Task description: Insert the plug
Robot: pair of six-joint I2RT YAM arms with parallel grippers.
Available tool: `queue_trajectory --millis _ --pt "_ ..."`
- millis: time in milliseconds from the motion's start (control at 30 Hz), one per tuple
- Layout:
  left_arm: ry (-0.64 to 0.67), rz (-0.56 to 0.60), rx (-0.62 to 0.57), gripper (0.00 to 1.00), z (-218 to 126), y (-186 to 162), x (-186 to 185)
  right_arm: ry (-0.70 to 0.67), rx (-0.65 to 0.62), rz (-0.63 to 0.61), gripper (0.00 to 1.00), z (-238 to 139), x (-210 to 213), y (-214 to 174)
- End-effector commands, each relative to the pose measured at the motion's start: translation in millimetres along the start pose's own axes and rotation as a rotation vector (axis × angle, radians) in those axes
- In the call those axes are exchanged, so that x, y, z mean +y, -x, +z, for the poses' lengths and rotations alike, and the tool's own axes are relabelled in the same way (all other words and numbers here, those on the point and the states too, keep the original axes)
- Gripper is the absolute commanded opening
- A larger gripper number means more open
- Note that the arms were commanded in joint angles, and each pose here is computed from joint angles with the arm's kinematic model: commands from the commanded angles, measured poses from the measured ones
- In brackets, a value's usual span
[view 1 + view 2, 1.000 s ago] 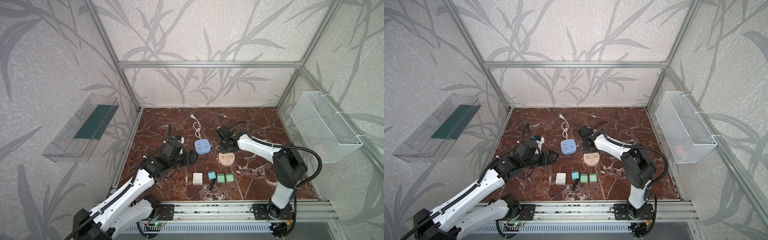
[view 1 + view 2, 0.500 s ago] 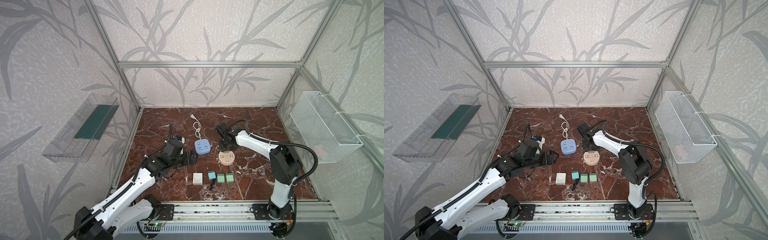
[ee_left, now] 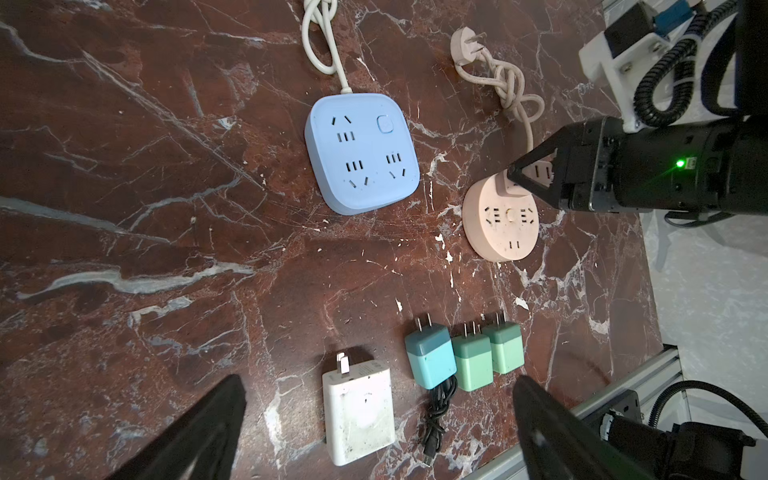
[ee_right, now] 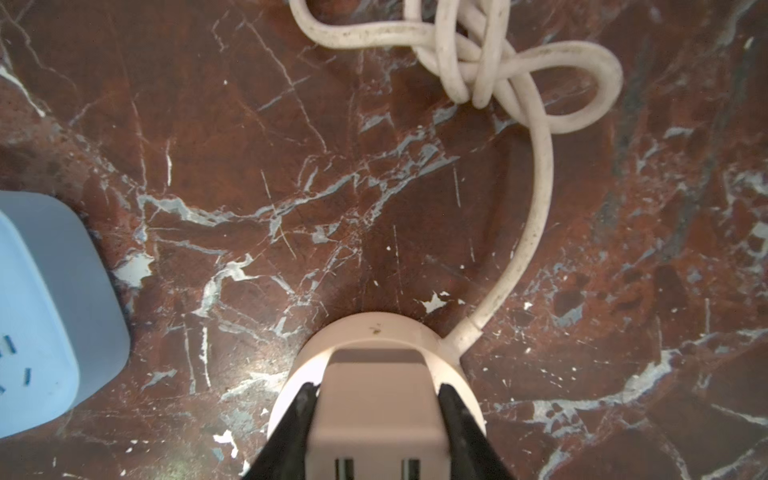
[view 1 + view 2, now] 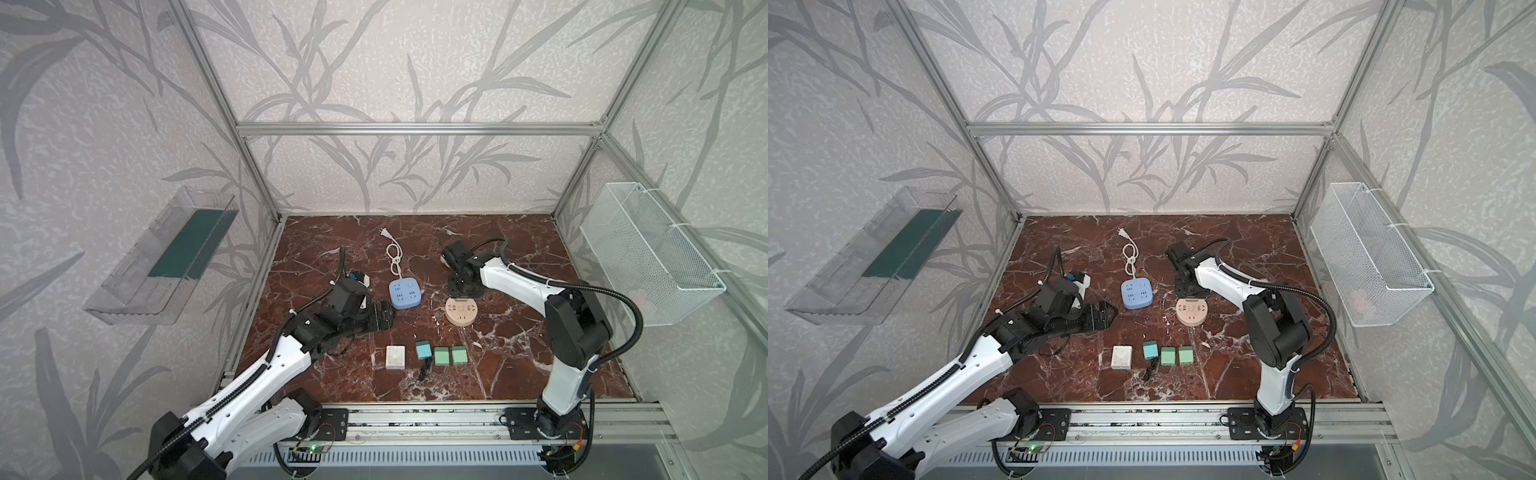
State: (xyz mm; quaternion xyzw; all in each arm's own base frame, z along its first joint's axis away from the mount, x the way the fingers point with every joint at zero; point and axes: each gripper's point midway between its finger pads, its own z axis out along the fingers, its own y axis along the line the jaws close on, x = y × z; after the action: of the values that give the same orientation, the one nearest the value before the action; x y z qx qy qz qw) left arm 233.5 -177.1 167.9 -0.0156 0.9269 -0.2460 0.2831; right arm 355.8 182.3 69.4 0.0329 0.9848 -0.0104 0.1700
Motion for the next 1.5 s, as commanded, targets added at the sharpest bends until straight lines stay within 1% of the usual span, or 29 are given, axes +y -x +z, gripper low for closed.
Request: queue_trajectory --millis 0,400,667,800,867,1033,1200,1233,1300,1400,1467 --pt "0.002 0.018 -0.014 0.97 -5.3 5.9 -3.9 0.017 -0.086 0.044 0.00 -16.1 -2.2 15.4" --pt "0.004 0.014 -0.013 0.97 -4.5 5.4 -3.0 0.042 -0.108 0.059 0.00 -10.1 0.4 14.9" --pt "0.002 0.012 -0.010 0.97 -3.7 4.6 -3.4 0.065 -0.085 0.034 0.00 -6.4 5.2 10.0" --pt "0.002 0.012 -0.007 0.97 -2.5 4.2 -3.4 0.074 -0.084 0.023 0.05 -8.0 7.3 11.0" --pt "0.003 0.012 -0.005 0.97 -1.9 4.0 -3.2 0.085 -0.091 0.013 0.09 -8.7 9.7 13.1" --pt "0.003 0.015 -0.007 0.98 -2.6 4.3 -3.3 0.119 -0.091 -0.014 0.26 -12.8 17.9 17.7" --pt "0.004 0.013 -0.006 0.97 -2.0 4.0 -3.0 0.119 -0.103 -0.022 0.36 -16.8 18.3 20.8" --pt "0.003 0.013 -0.004 0.97 -1.4 3.8 -3.4 0.119 -0.103 -0.023 0.39 -17.4 18.5 21.3" --pt "0.002 0.015 -0.007 0.97 -1.8 5.1 -4.1 0.126 -0.108 -0.025 0.50 -20.0 19.3 22.3" --pt "-0.001 0.017 -0.006 0.98 -1.8 5.7 -5.2 0.136 -0.111 -0.024 0.60 -22.9 20.1 22.8" --pt "0.001 0.018 -0.005 0.97 -1.5 6.0 -5.3 0.139 -0.110 -0.029 0.64 -24.4 20.5 22.4"
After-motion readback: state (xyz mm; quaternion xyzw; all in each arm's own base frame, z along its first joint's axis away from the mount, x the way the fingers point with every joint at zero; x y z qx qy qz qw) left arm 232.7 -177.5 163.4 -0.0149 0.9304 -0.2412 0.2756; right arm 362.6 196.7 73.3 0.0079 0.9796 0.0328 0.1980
